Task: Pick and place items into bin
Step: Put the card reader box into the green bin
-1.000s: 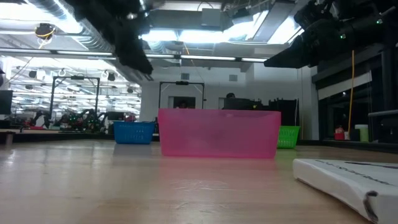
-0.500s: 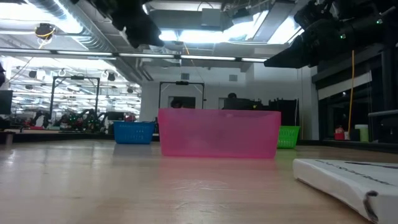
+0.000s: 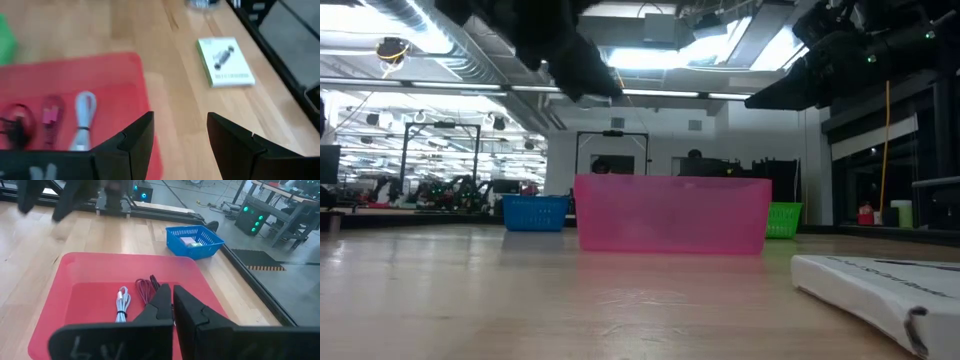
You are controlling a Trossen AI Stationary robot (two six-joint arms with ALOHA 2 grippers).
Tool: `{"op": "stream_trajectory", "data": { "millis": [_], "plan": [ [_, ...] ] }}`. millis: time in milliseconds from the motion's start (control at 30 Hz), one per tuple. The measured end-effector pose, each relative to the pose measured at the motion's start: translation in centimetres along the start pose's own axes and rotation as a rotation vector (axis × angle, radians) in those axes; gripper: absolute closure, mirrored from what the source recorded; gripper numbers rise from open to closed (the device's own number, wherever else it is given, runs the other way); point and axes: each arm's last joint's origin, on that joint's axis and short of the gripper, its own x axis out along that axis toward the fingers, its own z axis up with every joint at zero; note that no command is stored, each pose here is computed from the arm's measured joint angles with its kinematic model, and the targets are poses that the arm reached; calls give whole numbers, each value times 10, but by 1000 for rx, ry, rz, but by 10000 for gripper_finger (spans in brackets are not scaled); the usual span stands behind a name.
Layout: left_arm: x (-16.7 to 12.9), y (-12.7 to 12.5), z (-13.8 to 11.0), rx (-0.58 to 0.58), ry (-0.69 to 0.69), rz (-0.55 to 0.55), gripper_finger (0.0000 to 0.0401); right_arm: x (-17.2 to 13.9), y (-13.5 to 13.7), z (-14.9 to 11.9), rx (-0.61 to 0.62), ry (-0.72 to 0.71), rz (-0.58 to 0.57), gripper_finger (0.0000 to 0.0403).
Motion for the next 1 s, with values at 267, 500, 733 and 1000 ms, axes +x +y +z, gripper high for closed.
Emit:
{"op": "stream_trajectory", "data": {
  "millis": [267,500,733,1000],
  "plan": [
    [48,-19,-20,20,35,-56,224,0,-1,7,279,-70,0,402],
    [70,-38,-25,55,-45,-108,224,0,-1,6,407,-58,4,402],
    [71,-47,-27,72,-52,-31,223,0,-1,6,376,-58,3,402],
    [71,-48,-27,55,-59,13,223,0,0,1,339,-8,1,402]
  ]
}}
